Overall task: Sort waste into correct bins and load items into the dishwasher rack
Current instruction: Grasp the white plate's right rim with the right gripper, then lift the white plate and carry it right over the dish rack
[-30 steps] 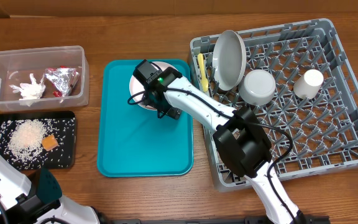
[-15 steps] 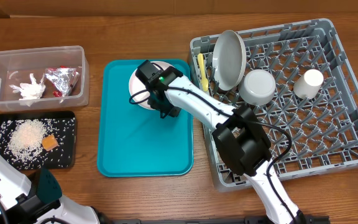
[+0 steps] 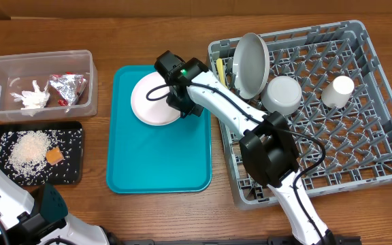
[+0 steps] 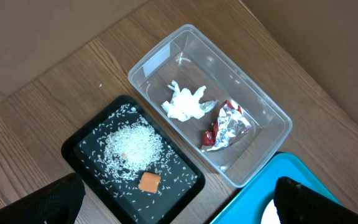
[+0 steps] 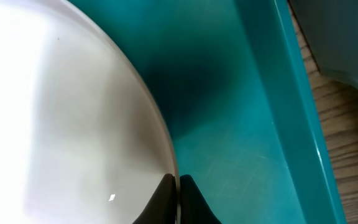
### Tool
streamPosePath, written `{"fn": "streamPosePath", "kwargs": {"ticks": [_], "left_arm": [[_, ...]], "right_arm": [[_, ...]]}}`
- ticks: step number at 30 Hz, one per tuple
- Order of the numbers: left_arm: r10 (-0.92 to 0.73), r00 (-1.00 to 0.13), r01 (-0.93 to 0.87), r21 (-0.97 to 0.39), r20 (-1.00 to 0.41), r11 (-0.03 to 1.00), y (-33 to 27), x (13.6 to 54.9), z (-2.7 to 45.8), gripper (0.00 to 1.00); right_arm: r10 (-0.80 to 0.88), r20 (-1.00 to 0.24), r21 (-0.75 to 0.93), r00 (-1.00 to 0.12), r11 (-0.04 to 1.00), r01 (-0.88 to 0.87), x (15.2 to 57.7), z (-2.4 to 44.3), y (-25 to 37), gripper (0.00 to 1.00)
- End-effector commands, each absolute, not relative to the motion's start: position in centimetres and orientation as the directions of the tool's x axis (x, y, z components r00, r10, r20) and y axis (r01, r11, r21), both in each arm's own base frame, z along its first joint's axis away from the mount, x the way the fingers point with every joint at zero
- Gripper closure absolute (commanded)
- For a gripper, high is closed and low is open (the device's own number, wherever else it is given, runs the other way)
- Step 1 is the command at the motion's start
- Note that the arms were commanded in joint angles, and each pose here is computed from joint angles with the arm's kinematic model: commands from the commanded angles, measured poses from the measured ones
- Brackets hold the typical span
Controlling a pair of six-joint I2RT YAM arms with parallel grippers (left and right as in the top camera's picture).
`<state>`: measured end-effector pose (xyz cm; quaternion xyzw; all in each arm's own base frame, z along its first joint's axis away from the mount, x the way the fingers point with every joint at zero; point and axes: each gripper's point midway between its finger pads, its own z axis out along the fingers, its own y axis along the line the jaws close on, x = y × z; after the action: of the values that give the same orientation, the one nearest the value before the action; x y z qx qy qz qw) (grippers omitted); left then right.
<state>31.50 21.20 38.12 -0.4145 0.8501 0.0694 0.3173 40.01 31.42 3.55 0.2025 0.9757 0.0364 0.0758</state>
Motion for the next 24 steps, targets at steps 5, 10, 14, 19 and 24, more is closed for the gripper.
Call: {"fn": "streamPosePath", "kwargs": {"ticks": [5, 10, 14, 19, 24], "left_arm": [[-0.660, -0.462, -0.754, -0.130, -0.592, 0.644, 21.5, 31.6, 37.7, 0.00], [-0.660, -0.462, -0.754, -0.130, -0.593, 0.644, 21.5, 31.6, 37.7, 0.00], [-0.660, -0.462, -0.754, -0.130, -0.592, 0.644, 21.5, 31.6, 37.7, 0.00], [-0.660, -0.462, -0.754, -0.130, -0.592, 0.644, 21.5, 31.6, 37.7, 0.00], [-0.660, -0.462, -0.754, -0.130, -0.592, 0.644, 21.5, 31.6, 37.7, 0.00]], "right_arm": [[0.340, -0.162, 0.100, -0.927, 0.940, 0.327, 40.8, 5.8, 31.0, 0.96], [0.384, -0.270, 0.090, -0.883, 0.923, 0.374, 42.6, 13.1, 26.9, 0.96], [0.301, -0.414, 0.081, -0.859, 0.952, 0.294, 44.3, 20.3, 23.3, 0.96], [0.267, -0.556, 0.051, -0.787, 0.956, 0.289, 44.2, 27.8, 18.1, 0.96], [0.258, -0.681, -0.031, -0.685, 0.925, 0.380, 41.9, 34.2, 11.5, 0.96]]}}
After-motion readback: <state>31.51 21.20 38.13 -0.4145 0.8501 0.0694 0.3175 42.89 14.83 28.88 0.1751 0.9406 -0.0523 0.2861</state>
